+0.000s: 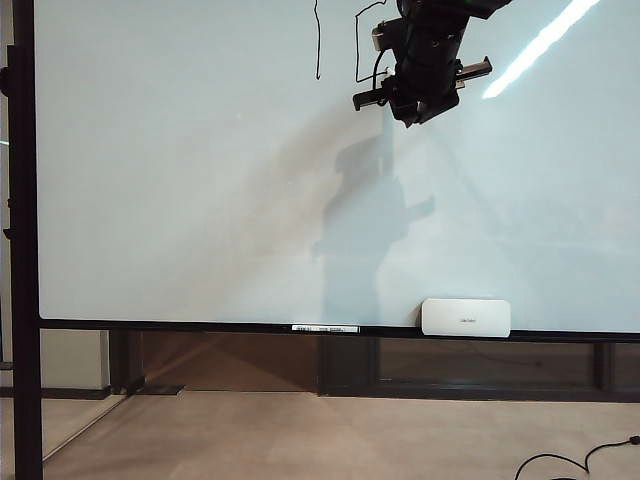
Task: Reach to the right to find the marker pen, pick it up, and write the number 16 on the whiteboard.
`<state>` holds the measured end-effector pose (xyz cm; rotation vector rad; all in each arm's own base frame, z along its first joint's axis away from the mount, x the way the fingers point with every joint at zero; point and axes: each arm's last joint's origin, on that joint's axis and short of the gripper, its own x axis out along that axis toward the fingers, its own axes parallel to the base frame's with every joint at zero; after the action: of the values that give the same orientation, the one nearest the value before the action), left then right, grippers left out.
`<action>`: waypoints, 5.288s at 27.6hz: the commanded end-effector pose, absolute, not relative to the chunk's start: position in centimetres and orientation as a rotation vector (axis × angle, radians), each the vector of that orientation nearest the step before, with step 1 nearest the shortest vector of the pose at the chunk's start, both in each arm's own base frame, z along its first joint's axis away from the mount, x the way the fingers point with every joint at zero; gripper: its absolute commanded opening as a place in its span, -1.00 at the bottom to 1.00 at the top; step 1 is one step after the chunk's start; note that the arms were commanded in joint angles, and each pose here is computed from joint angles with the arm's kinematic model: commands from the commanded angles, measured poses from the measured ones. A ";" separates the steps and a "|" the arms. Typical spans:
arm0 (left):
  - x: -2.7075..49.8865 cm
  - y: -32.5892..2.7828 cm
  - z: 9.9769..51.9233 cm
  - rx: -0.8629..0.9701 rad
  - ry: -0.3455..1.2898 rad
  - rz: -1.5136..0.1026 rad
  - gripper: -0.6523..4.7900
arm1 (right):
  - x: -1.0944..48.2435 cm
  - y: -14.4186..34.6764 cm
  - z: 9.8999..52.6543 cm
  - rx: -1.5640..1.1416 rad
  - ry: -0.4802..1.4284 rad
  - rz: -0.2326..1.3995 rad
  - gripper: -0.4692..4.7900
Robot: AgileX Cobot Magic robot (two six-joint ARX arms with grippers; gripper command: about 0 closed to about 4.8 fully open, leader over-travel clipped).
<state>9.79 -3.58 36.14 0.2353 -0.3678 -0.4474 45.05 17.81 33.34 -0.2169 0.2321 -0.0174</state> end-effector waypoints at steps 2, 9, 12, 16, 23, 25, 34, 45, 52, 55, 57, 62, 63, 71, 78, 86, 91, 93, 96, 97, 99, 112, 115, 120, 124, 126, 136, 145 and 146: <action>9.6 -3.5 36.5 0.238 -0.391 -0.440 -0.78 | 45.1 17.6 34.3 -0.180 0.168 -0.040 -0.83; 9.6 -3.5 36.5 0.239 -0.392 -0.439 -0.78 | 45.3 17.2 34.7 -0.166 0.125 -0.043 -0.83; 9.6 -3.5 36.5 0.238 -0.394 -0.439 -0.78 | 45.4 17.2 34.8 -0.163 0.118 -0.026 -0.83; 9.5 -3.5 36.5 0.239 -0.396 -0.439 -0.78 | 45.4 17.3 35.2 -0.170 0.107 -0.005 -0.83; 9.5 -3.5 36.5 0.254 -0.400 -0.436 -0.78 | 45.3 17.3 36.0 -0.165 0.082 -0.005 -0.83; 9.5 -3.5 36.5 0.254 -0.400 -0.436 -0.78 | 45.3 17.3 35.9 -0.168 0.089 0.004 -0.83; 9.4 -3.4 36.6 0.255 -0.405 -0.435 -0.78 | 45.4 17.3 35.8 -0.168 0.089 0.021 -0.83; 9.4 -3.4 36.6 0.255 -0.406 -0.434 -0.78 | 45.4 17.7 35.6 -0.167 0.087 0.142 -0.83; 9.3 -3.4 36.6 0.255 -0.407 -0.434 -0.78 | 45.8 18.0 34.9 -0.169 0.099 0.192 -0.83; 9.1 -3.3 36.7 0.251 -0.412 -0.411 -0.78 | 45.8 18.1 34.8 -0.169 0.099 0.199 -0.83; 9.0 -3.2 36.7 0.250 -0.416 -0.406 -0.78 | 45.8 18.1 34.9 -0.166 0.091 0.213 -0.83; 8.7 -3.1 36.7 0.248 -0.421 -0.390 -0.78 | 45.8 18.2 35.0 -0.163 0.085 0.242 -0.83; 8.6 -3.1 36.7 0.247 -0.421 -0.390 -0.78 | 45.8 18.2 34.9 -0.163 0.086 0.243 -0.83; 7.8 -2.7 36.9 0.236 -0.438 -0.335 -0.78 | 45.1 18.0 36.2 -0.158 0.068 0.228 -0.83; 4.9 -1.5 37.3 0.260 -0.455 -0.230 -0.78 | 40.7 16.0 42.1 -0.145 0.041 0.181 -0.83; -1.0 0.9 41.0 0.341 -0.371 -0.021 -0.78 | 26.6 10.1 53.0 -0.159 -0.046 0.143 -0.83; -3.2 1.7 42.1 0.366 -0.347 0.016 -0.78 | 18.0 6.6 55.3 -0.219 -0.020 0.145 -0.83; -3.8 1.8 42.3 0.369 -0.340 0.015 -0.78 | 14.8 5.3 55.9 -0.230 -0.033 0.144 -0.83; -4.7 2.1 42.5 0.375 -0.321 0.010 -0.78 | 10.6 3.6 56.2 -0.269 -0.055 0.140 -0.83; -5.0 2.2 42.5 0.377 -0.314 0.009 -0.78 | 9.0 2.9 56.2 -0.286 -0.057 0.138 -0.83; -5.9 2.5 42.4 0.377 -0.306 0.015 -0.78 | 6.8 2.0 55.9 -0.304 -0.049 0.136 -0.83; -10.3 3.9 39.7 0.339 -0.249 0.035 -0.78 | -4.3 -2.7 49.9 -0.312 0.047 0.099 -0.83; -11.5 4.1 39.2 0.307 -0.247 0.045 -0.78 | -6.2 -3.5 47.9 -0.300 0.094 0.090 -0.83; -13.0 3.3 38.7 0.232 -0.222 -0.071 -0.78 | -8.8 -4.7 44.8 -0.208 0.145 0.117 -0.83; -13.3 1.2 38.3 0.199 -0.183 -0.147 -0.78 | -10.4 -5.0 42.8 -0.111 0.120 0.185 -0.83; -13.3 -0.1 38.2 0.211 -0.173 -0.166 -0.78 | -10.9 -5.0 41.8 -0.069 0.119 0.209 -0.83; -11.3 -3.4 37.9 0.010 -0.138 -0.182 -0.78 | -9.6 -2.6 38.3 -0.008 0.167 0.221 -0.83; -5.4 -2.5 36.2 -0.095 -0.106 -0.176 -0.78 | -6.0 -0.6 35.5 0.104 0.096 0.258 -0.83; -4.9 -2.4 35.8 -0.098 -0.097 -0.176 -0.78 | -5.5 -0.4 35.0 0.104 0.106 0.271 -0.83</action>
<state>-5.35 -2.53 35.81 -0.0914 -0.0755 -0.1688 -6.08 -0.74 35.27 0.0822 0.1185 0.2222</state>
